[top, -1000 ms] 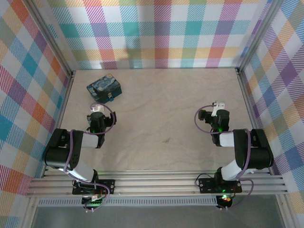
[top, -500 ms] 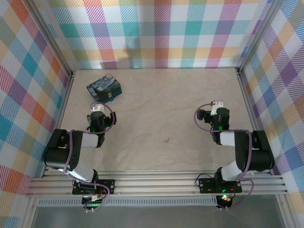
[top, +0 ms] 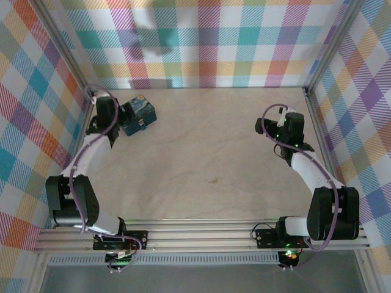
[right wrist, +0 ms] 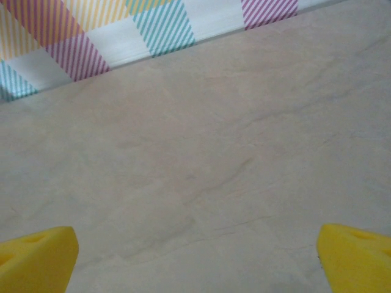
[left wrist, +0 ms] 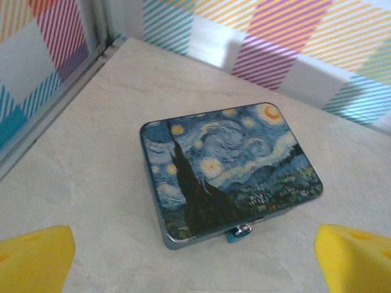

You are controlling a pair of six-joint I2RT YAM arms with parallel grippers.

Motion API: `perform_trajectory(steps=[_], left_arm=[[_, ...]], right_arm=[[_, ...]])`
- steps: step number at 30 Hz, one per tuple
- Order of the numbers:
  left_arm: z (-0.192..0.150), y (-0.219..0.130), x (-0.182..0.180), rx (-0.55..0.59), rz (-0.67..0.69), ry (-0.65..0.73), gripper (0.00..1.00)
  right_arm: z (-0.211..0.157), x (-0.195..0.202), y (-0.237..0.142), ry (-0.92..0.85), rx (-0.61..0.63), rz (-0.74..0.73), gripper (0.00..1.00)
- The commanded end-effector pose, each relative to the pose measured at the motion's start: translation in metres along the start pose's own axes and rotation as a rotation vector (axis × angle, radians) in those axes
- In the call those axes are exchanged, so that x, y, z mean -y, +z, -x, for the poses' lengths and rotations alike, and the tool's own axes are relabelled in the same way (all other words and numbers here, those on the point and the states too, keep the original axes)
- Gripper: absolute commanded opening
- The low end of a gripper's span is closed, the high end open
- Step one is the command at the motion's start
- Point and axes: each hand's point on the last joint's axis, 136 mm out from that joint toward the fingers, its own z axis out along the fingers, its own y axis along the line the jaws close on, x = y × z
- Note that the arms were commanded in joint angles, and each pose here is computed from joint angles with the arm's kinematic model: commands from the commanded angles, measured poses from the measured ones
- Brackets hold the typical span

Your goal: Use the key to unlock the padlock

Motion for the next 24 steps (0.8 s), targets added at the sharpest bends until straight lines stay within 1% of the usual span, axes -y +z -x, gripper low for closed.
perform_trajectory(steps=[1,4,6,10,16,18,20,24], left_arm=[[-0.043,0.012,-0.017,-0.292,0.049,-0.050,1.00],[-0.037,0.029,-0.026,-0.337,0.092,-0.083,0.99],[-0.039,0.041,-0.035,-0.383,0.113,-0.126,0.99],[-0.044,0.065,-0.038,-0.430,0.059,-0.204,0.96],[-0.057,0.096,-0.031,-0.493,0.002,-0.211,0.92],[-0.063,0.107,-0.024,-0.506,-0.037,-0.217,0.90],[-0.069,0.115,-0.018,-0.521,-0.071,-0.231,0.85],[-0.085,0.125,-0.009,-0.563,-0.133,-0.252,0.70]], right_arm=[[-0.038,-0.008,0.004,0.137,-0.231,0.033,1.00],[-0.042,-0.016,0.010,0.171,-0.296,0.061,1.00],[-0.046,-0.021,0.014,0.184,-0.330,0.078,1.00],[-0.053,-0.032,0.018,0.175,-0.373,0.098,1.00],[-0.060,-0.044,0.021,0.151,-0.412,0.115,1.00],[-0.060,-0.045,0.022,0.145,-0.423,0.117,1.00],[-0.060,-0.046,0.023,0.142,-0.430,0.116,1.00],[-0.059,-0.048,0.023,0.143,-0.434,0.122,1.00]])
